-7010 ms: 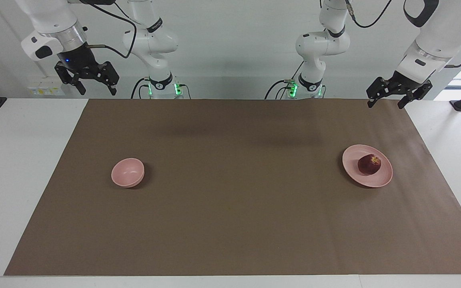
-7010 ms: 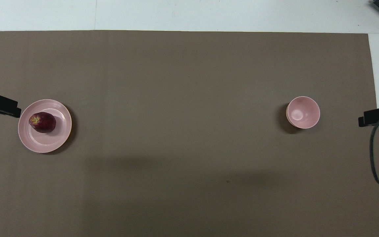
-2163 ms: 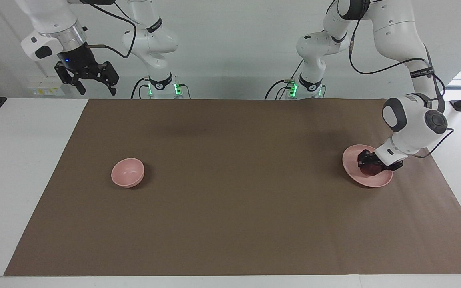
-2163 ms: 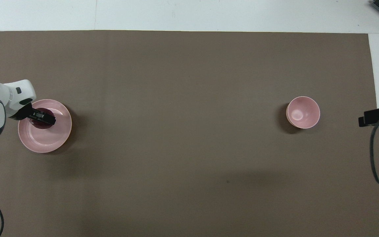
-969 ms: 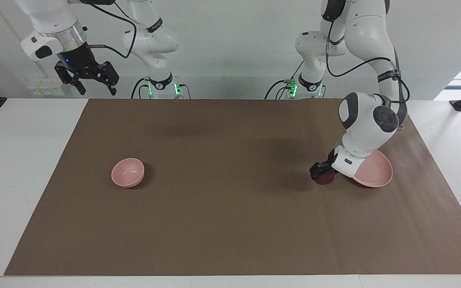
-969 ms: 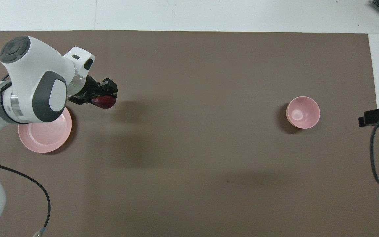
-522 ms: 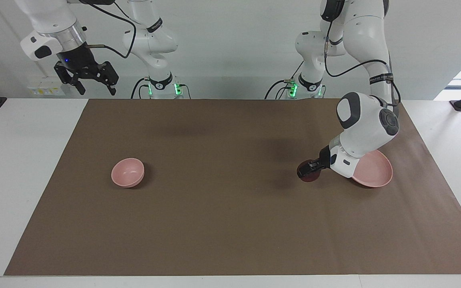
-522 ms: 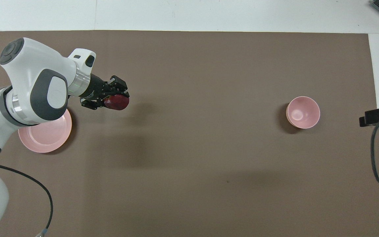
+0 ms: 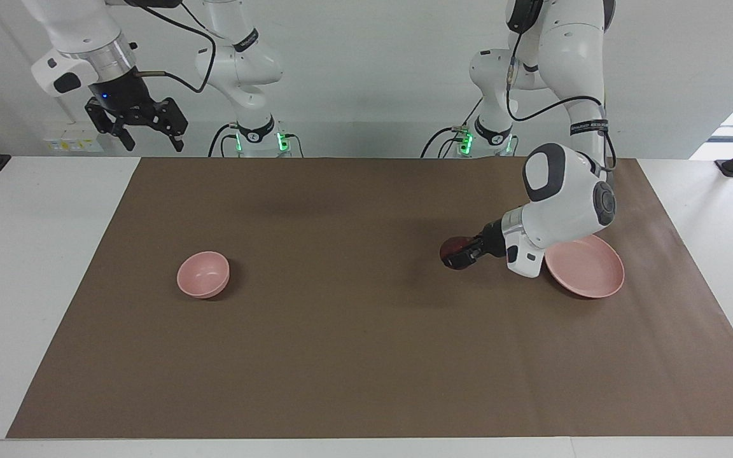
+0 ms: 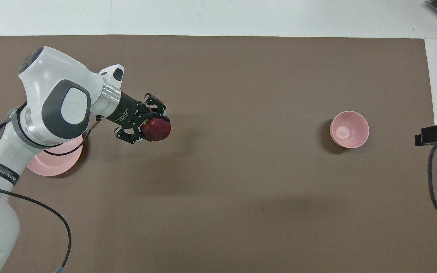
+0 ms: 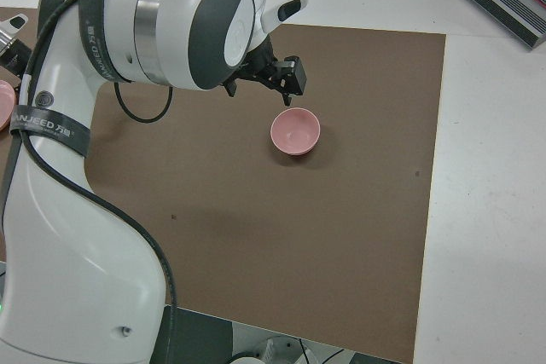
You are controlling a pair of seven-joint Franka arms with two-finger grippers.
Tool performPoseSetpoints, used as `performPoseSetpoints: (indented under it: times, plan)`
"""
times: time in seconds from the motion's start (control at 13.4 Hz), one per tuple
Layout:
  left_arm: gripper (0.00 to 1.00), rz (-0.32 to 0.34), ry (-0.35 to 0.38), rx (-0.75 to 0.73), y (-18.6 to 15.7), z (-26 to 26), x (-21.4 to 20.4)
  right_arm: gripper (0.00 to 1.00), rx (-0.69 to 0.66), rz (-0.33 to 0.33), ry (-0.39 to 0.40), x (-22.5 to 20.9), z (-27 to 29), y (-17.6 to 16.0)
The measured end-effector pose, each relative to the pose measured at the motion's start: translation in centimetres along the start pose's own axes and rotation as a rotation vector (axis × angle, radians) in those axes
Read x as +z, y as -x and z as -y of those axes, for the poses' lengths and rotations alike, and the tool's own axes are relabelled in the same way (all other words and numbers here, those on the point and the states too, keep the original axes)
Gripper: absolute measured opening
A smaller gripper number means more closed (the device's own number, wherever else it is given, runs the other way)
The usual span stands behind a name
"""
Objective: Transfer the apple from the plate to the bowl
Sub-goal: 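Lift the apple with the left gripper and carry it toward the bowl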
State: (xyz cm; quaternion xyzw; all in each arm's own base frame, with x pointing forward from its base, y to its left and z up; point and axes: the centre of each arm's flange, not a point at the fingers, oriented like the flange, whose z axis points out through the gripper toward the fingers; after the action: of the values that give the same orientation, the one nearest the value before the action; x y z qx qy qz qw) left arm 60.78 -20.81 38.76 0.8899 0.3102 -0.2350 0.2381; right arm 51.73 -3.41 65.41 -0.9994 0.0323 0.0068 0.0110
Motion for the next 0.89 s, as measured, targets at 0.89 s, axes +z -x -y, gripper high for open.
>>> performPoseSetpoints:
  times: [0.89]
  plan:
    - [0.80,0.527,0.148,-0.198,11.5,-6.3,4.7,1.00,-0.034,0.014,-0.075,0.4,2.1,0.2]
